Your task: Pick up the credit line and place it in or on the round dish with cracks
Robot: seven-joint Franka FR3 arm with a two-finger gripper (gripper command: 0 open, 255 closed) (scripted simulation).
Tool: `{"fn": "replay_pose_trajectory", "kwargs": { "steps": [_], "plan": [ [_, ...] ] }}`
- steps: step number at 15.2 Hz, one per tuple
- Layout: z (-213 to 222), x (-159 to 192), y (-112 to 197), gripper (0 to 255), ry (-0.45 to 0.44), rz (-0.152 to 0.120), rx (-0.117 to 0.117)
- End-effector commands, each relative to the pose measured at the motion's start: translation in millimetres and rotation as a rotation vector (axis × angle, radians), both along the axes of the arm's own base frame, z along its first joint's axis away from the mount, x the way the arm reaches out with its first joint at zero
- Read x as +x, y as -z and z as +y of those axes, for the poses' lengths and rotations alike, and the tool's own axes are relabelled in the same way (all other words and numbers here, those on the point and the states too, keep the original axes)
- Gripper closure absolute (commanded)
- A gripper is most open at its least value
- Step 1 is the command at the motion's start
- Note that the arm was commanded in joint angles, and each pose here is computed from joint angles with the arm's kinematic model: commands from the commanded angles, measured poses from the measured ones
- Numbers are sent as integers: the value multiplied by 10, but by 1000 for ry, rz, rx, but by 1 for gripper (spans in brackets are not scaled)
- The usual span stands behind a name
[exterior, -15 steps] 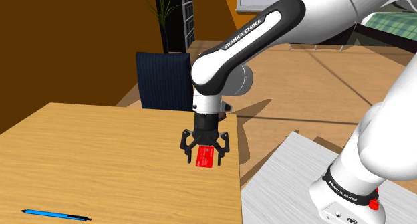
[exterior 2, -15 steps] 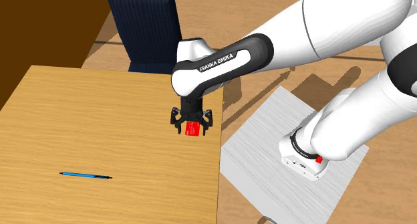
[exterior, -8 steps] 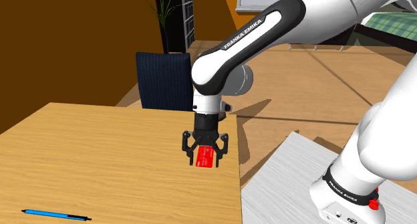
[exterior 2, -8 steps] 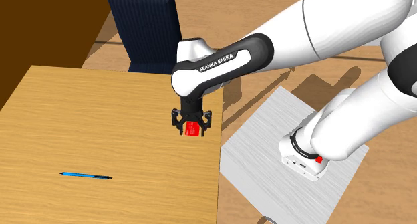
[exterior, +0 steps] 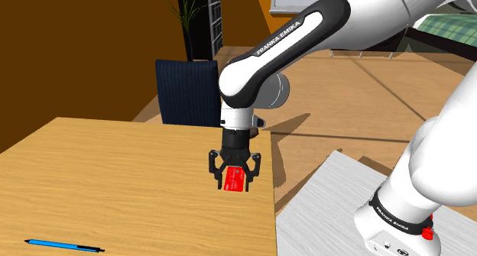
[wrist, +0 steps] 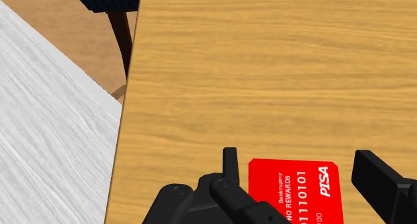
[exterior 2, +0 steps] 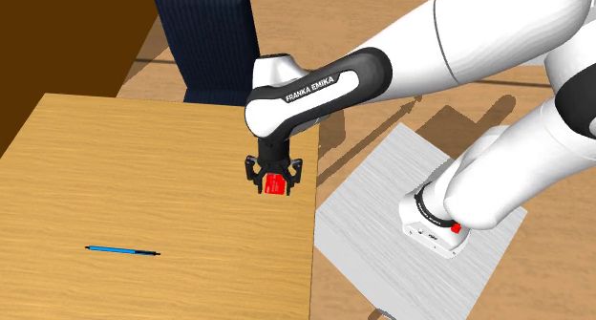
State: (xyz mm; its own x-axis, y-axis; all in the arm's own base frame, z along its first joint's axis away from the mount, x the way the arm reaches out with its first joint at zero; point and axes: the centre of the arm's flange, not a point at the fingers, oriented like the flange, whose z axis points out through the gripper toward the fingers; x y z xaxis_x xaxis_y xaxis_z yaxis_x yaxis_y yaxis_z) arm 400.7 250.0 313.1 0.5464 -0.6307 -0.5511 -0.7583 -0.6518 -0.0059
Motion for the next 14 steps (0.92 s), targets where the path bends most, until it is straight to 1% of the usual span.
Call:
{"fn": "replay_pose_trajectory", "kwargs": {
  "steps": [1,14],
  "plan": [
    [3,-4,31,255,0,0,-1],
    [3,-4,-655,255,0,0,-1]
  ]
}}
